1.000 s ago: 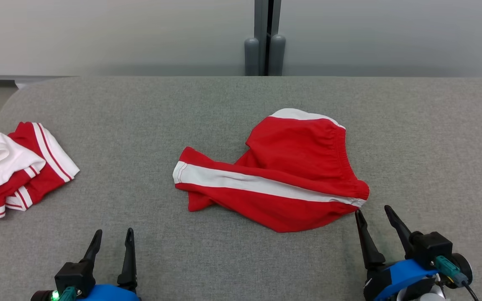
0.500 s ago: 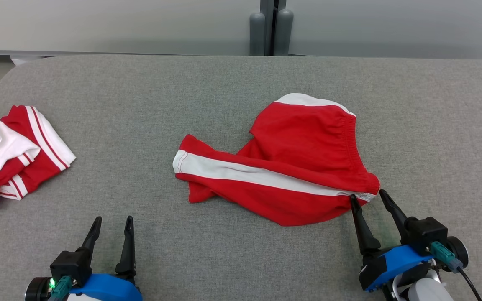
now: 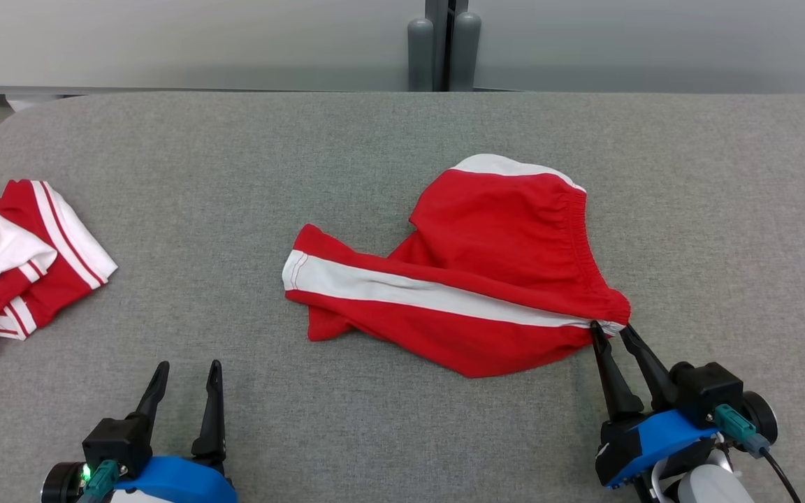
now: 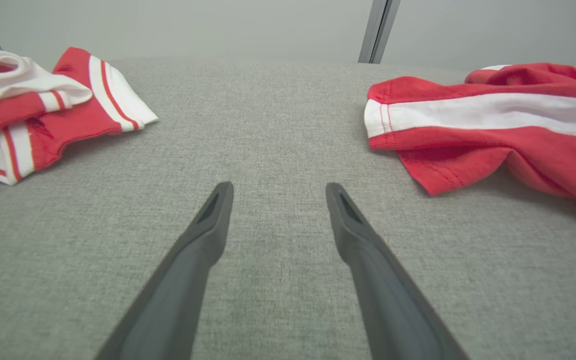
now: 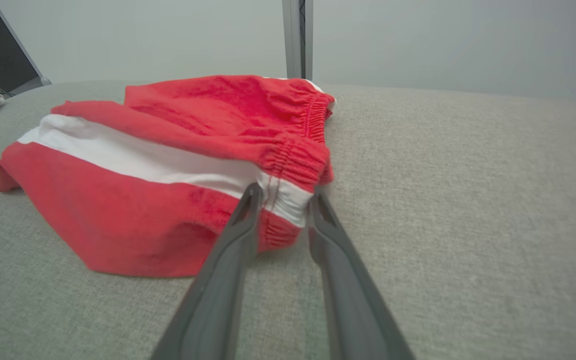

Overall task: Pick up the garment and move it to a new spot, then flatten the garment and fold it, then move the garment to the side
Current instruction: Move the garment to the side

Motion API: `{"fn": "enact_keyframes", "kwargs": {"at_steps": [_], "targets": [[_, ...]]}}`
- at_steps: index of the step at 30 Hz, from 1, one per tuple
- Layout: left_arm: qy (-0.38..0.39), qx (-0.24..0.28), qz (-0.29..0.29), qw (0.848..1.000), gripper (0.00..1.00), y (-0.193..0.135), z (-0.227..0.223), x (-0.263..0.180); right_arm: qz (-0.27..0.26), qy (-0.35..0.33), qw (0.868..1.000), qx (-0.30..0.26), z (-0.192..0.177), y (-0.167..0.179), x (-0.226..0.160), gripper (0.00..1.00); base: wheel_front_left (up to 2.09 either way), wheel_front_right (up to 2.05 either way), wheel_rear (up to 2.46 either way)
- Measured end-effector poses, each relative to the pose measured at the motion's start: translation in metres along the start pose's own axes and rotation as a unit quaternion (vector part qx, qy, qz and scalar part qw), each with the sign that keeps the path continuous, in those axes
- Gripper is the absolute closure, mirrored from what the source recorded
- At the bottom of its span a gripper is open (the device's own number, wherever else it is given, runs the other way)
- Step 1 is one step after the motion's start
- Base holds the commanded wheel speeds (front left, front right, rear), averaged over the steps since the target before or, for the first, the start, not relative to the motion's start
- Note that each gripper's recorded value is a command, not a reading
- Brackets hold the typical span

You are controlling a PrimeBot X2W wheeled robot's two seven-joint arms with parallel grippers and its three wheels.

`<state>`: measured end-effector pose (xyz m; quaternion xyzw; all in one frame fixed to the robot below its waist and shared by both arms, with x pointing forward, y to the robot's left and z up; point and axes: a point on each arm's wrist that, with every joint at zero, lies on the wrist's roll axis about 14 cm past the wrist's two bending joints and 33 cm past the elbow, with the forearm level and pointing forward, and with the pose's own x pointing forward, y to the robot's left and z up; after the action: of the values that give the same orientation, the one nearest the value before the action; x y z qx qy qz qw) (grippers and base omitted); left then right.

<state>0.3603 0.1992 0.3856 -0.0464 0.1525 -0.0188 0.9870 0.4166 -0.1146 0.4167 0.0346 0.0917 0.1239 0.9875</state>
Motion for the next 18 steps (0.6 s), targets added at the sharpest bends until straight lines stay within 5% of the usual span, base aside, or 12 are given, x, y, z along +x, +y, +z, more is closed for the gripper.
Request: {"fn": "enact_keyframes", "kwargs": {"at_steps": [3, 9, 13, 16, 18], "targets": [[-0.002, -0.001, -0.004, 1.000, 0.00, -0.003, 0.001, 0.001, -0.003, -0.003, 1.000, -0.001, 0.002, -0.002, -0.003, 0.55, 0.00, 0.00, 0.00], [-0.002, 0.003, -0.011, 1.000, 0.00, -0.007, 0.002, 0.002, -0.005, -0.006, 1.000, -0.001, 0.003, -0.003, -0.006, 0.79, 0.00, 0.00, 0.00], [-0.003, 0.005, -0.022, 1.000, 0.00, -0.013, 0.002, 0.004, -0.011, -0.008, 1.000, -0.001, 0.005, -0.006, -0.009, 0.76, 0.00, 0.00, 0.00], [-0.003, 0.004, -0.030, 1.000, 0.00, -0.019, 0.002, 0.006, -0.016, -0.009, 1.000, -0.002, 0.006, -0.010, -0.011, 1.00, 0.00, 0.00, 0.00], [-0.003, 0.004, -0.035, 0.999, 0.00, -0.024, 0.002, 0.007, -0.019, -0.009, 1.000, -0.003, 0.006, -0.011, -0.012, 1.00, 0.00, 0.00, 0.00]]}}
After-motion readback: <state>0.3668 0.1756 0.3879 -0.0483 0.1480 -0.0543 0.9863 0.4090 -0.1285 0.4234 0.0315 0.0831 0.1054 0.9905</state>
